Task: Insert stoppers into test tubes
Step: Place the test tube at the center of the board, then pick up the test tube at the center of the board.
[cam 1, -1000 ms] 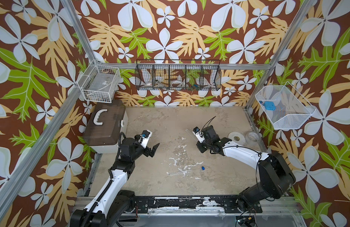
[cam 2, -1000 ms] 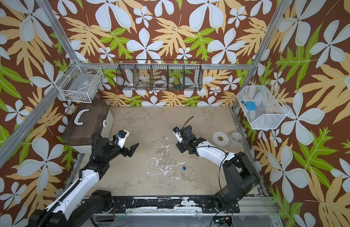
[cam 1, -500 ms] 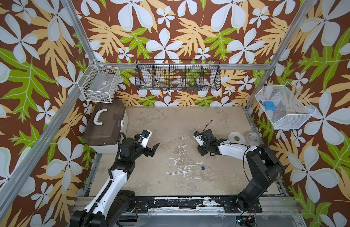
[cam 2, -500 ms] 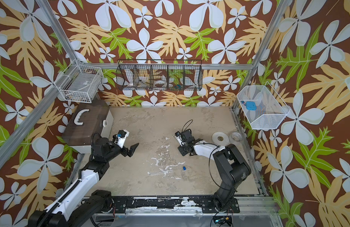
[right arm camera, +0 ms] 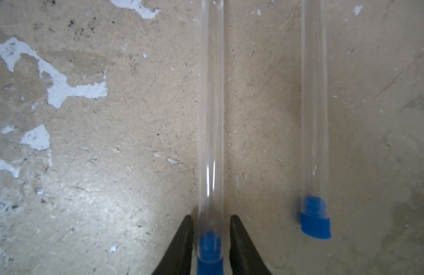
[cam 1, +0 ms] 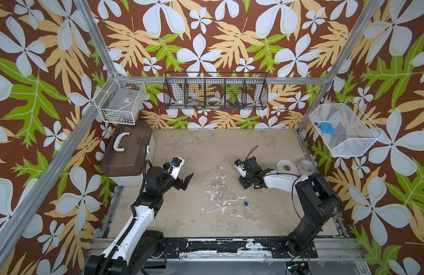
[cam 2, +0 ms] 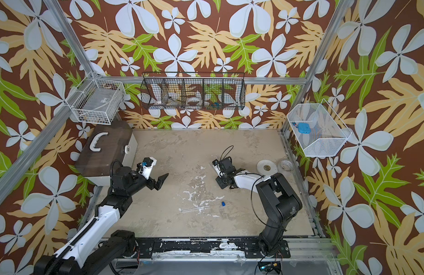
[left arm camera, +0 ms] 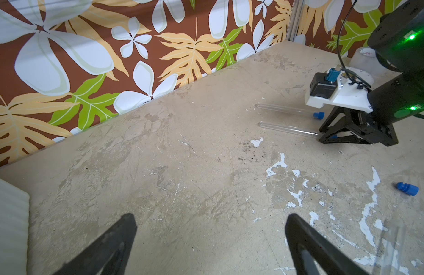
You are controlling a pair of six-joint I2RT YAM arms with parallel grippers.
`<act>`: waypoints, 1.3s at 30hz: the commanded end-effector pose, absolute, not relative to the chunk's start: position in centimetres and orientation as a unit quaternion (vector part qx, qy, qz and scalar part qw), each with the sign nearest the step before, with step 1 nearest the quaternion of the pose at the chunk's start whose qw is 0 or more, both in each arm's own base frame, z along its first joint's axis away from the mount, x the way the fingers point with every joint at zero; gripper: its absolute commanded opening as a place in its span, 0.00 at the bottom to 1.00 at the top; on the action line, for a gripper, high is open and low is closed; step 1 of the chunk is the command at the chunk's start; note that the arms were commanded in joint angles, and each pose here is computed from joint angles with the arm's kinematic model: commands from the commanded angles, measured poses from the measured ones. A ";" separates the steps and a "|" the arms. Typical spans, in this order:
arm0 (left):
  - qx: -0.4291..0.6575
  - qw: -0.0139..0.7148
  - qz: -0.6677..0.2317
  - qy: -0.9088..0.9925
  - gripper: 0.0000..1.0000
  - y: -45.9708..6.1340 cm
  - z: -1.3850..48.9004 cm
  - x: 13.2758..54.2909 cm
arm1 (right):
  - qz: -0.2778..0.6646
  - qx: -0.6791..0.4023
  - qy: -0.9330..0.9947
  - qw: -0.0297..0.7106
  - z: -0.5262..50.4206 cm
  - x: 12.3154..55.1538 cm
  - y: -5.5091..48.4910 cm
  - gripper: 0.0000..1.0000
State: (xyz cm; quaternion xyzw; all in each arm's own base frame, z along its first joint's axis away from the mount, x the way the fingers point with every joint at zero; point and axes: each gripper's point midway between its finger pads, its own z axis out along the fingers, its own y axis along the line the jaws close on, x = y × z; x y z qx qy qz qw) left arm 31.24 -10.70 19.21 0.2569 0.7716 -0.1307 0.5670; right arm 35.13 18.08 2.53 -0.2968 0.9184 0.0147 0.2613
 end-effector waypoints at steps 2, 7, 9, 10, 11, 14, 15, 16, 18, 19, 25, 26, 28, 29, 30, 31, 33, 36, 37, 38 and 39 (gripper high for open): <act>0.260 0.574 -0.137 0.764 1.00 -10.9 19.6 31.2 | 0.006 -0.304 0.914 0.269 4.0 35.3 17.9 0.35; 0.262 0.573 -0.137 0.765 1.00 -11.0 19.6 31.2 | 0.024 -0.319 0.896 0.307 8.6 35.3 18.6 0.40; 0.263 0.574 -0.140 0.763 1.00 -11.1 19.7 31.1 | 0.031 -0.325 0.889 0.321 10.6 35.0 18.7 0.41; 0.263 0.571 -0.144 0.764 1.00 -11.1 19.8 31.0 | 0.039 -0.326 0.886 0.329 11.6 34.8 18.8 0.42; 0.263 0.568 -0.144 0.767 1.00 -11.1 19.8 31.0 | 0.050 -0.328 0.882 0.334 12.6 34.4 19.1 0.43; 0.263 0.572 -0.140 0.765 1.00 -11.0 19.6 31.1 | 0.077 -0.347 0.867 0.348 15.1 33.2 19.9 0.47; 0.263 0.573 -0.142 0.763 1.00 -11.1 19.6 31.1 | 0.080 -0.355 0.862 0.352 15.8 32.8 20.0 0.49; 0.265 0.573 -0.146 0.762 1.00 -11.2 19.6 31.0 | 0.079 -0.364 0.857 0.355 16.5 32.5 20.1 0.52; 0.266 0.568 -0.152 0.764 1.00 -11.4 19.7 30.9 | 0.074 -0.381 0.850 0.355 17.7 31.9 20.1 0.55; 0.266 0.566 -0.151 0.766 1.00 -11.3 19.7 30.9 | 0.067 -0.392 0.847 0.352 18.3 31.6 20.0 0.58; 0.266 0.569 -0.152 0.763 1.00 -11.4 19.8 30.9 | 0.049 -0.430 0.822 0.370 20.6 30.5 19.2 0.74; 0.266 0.566 -0.151 0.766 1.00 -11.3 19.7 30.9 | 0.055 -0.440 0.817 0.368 20.7 30.1 19.4 0.75; 0.265 0.571 -0.147 0.763 1.00 -11.2 19.7 31.0 | 0.061 -0.458 0.809 0.363 20.7 29.5 19.8 0.76; 0.265 0.572 -0.148 0.762 1.00 -11.2 19.6 31.0 | 0.064 -0.471 0.804 0.358 20.6 29.1 20.1 0.76; 0.266 0.571 -0.151 0.762 1.00 -11.3 19.6 30.9 | 0.068 -0.482 0.799 0.354 20.5 28.7 20.4 0.77; 0.266 0.568 -0.156 0.763 1.00 -11.4 19.7 30.8 | 0.071 -0.493 0.794 0.347 20.3 28.3 20.8 0.76; 0.266 0.564 -0.159 0.765 1.00 -11.5 19.8 30.9 | 0.072 -0.526 0.783 0.325 19.6 27.2 21.5 0.76; 0.265 0.570 -0.154 0.762 1.00 -11.4 19.6 31.0 | 0.054 -0.576 0.759 0.298 18.6 25.8 22.5 0.76; 0.267 0.569 -0.156 0.762 1.00 -11.5 19.6 30.9 | 0.053 -0.588 0.753 0.290 18.2 25.4 22.9 0.75; 0.267 0.567 -0.159 0.763 1.00 -11.5 19.6 30.9 | 0.050 -0.596 0.749 0.285 18.0 25.3 23.2 0.74; 0.266 0.563 -0.161 0.766 1.00 -11.5 19.6 30.9 | 0.043 -0.597 0.750 0.282 17.6 25.3 23.3 0.74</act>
